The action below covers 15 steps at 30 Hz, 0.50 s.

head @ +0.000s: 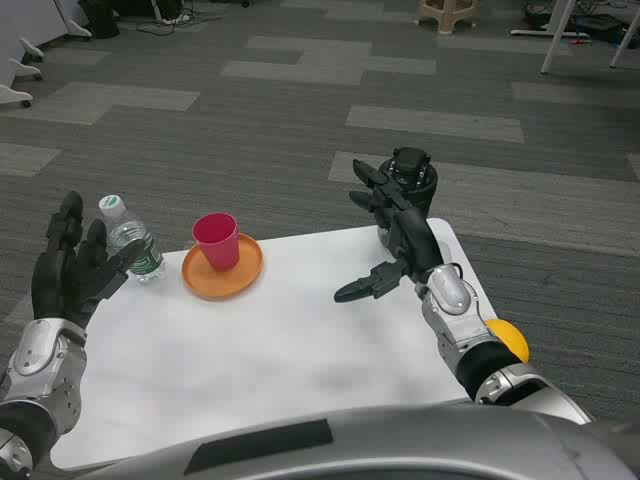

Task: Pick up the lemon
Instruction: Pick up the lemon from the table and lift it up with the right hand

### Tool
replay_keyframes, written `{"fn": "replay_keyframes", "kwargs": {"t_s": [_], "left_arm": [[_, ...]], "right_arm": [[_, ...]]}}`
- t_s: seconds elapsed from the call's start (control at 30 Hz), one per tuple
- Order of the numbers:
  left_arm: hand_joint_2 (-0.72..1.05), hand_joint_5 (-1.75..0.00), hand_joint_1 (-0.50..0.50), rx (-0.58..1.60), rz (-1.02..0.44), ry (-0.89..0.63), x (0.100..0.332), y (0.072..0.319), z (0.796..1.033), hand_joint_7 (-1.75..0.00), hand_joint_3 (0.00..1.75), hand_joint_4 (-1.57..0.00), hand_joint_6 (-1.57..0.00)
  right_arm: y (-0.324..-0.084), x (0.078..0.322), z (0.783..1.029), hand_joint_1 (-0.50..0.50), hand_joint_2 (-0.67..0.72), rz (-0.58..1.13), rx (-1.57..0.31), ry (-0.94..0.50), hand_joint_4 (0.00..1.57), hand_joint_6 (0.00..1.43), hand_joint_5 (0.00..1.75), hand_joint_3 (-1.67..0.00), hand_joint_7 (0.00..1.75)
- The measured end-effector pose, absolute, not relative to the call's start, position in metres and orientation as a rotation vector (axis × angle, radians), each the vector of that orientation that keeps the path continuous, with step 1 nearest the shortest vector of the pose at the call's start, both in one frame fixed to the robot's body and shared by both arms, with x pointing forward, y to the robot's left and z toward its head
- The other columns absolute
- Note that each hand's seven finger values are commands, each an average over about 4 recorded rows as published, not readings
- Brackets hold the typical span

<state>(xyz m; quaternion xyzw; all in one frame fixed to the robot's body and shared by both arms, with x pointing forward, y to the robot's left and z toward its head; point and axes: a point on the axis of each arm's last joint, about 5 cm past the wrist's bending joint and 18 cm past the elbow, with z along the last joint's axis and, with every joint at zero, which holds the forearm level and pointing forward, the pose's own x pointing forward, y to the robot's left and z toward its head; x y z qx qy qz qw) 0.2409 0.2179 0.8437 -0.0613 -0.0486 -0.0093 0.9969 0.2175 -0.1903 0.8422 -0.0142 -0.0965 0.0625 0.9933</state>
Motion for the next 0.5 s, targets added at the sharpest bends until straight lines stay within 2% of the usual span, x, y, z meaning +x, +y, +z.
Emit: {"fn": "replay_keyframes", "kwargs": {"t_s": [0.2,0.33,0.5], "left_arm": [[0.96,0.00,0.50,-0.133,-0.006,-0.083,0.234,0.221,0.839,0.00,0.07,0.00,0.00],[0.96,0.00,0.50,-0.136,0.003,-0.078,0.232,0.222,0.838,0.00,0.09,0.00,0.00],[0.96,0.00,0.50,-0.136,0.004,-0.078,0.232,0.223,0.838,0.00,0.09,0.00,0.00]], "right_arm": [[-0.178,0.230,0.845,-0.08,0.22,0.245,-0.057,-0.162,0.00,0.00,0.58,-0.16,0.00],[-0.177,0.231,0.846,-0.08,0.22,0.250,-0.057,-0.167,0.00,0.00,0.48,-0.16,0.00],[-0.177,0.231,0.846,-0.08,0.22,0.250,-0.057,-0.167,0.00,0.00,0.56,-0.16,0.00]]}}
